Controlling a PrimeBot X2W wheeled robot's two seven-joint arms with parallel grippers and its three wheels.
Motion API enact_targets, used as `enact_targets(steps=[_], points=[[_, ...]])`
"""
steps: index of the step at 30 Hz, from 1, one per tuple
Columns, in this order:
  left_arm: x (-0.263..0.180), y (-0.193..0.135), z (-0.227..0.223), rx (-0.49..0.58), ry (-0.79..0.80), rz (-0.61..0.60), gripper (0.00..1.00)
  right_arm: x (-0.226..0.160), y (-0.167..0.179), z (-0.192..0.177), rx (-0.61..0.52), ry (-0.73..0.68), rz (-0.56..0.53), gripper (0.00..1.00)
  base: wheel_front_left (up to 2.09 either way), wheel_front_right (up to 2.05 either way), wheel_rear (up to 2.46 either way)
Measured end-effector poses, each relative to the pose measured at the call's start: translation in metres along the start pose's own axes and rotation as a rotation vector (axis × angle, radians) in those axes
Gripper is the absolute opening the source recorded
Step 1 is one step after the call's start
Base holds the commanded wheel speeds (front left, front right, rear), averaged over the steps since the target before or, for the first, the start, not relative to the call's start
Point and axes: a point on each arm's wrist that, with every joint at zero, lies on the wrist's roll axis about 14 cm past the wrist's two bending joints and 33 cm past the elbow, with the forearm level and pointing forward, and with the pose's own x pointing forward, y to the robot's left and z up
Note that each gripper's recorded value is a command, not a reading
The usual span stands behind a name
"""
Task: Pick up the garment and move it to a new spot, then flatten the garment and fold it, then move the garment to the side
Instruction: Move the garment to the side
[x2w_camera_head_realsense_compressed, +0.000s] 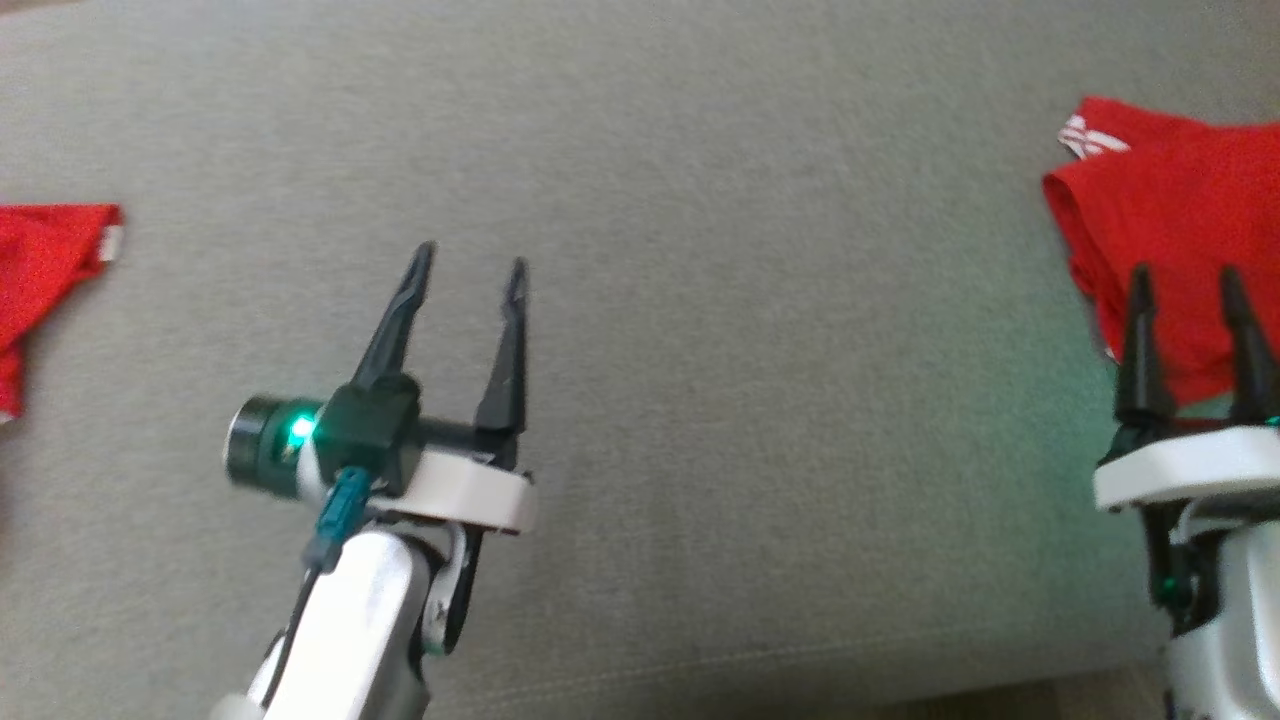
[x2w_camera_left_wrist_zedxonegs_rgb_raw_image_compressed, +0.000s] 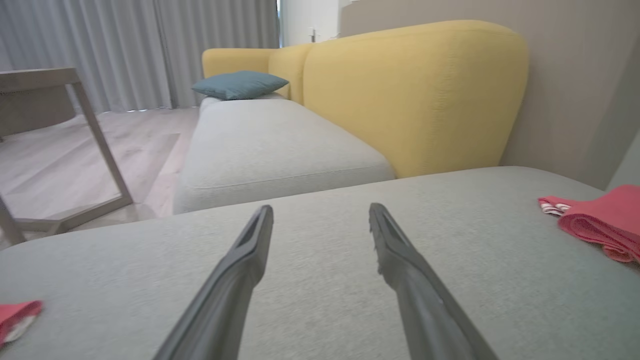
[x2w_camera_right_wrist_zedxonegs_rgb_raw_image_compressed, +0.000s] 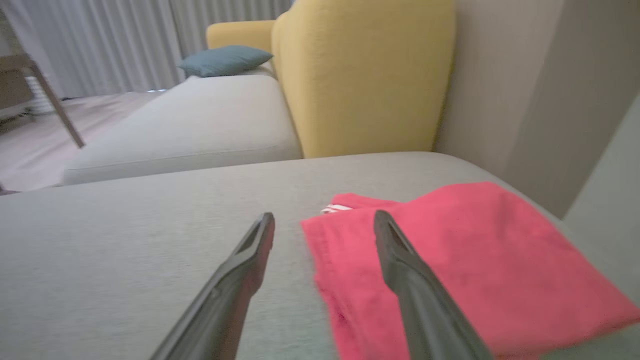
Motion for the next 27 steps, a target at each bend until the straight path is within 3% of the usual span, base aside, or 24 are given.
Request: enact_targets(steps=[7, 12, 19, 27], points=[[-0.045, 0.060, 0.016, 0.054, 0.000, 0.224, 1.00, -0.014, 0.066, 0.026, 0.048, -0.055, 0.164, 1.00, 0.00, 0.00, 0.00], [-0.076, 0.093, 0.029, 0.097, -0.012, 0.326, 1.00, -0.026, 0.096, 0.038, 0.062, -0.071, 0.245, 1.00, 0.00, 0.00, 0.00], [-0.104, 0.103, 0.027, 0.119, 0.018, 0.340, 1.00, -0.042, 0.105, 0.045, 0.067, -0.078, 0.276, 1.00, 0.00, 0.00, 0.00], [-0.123, 0.095, 0.021, 0.121, 0.044, 0.322, 1.00, -0.070, 0.094, 0.039, 0.071, -0.048, 0.250, 1.00, 0.00, 0.00, 0.00]])
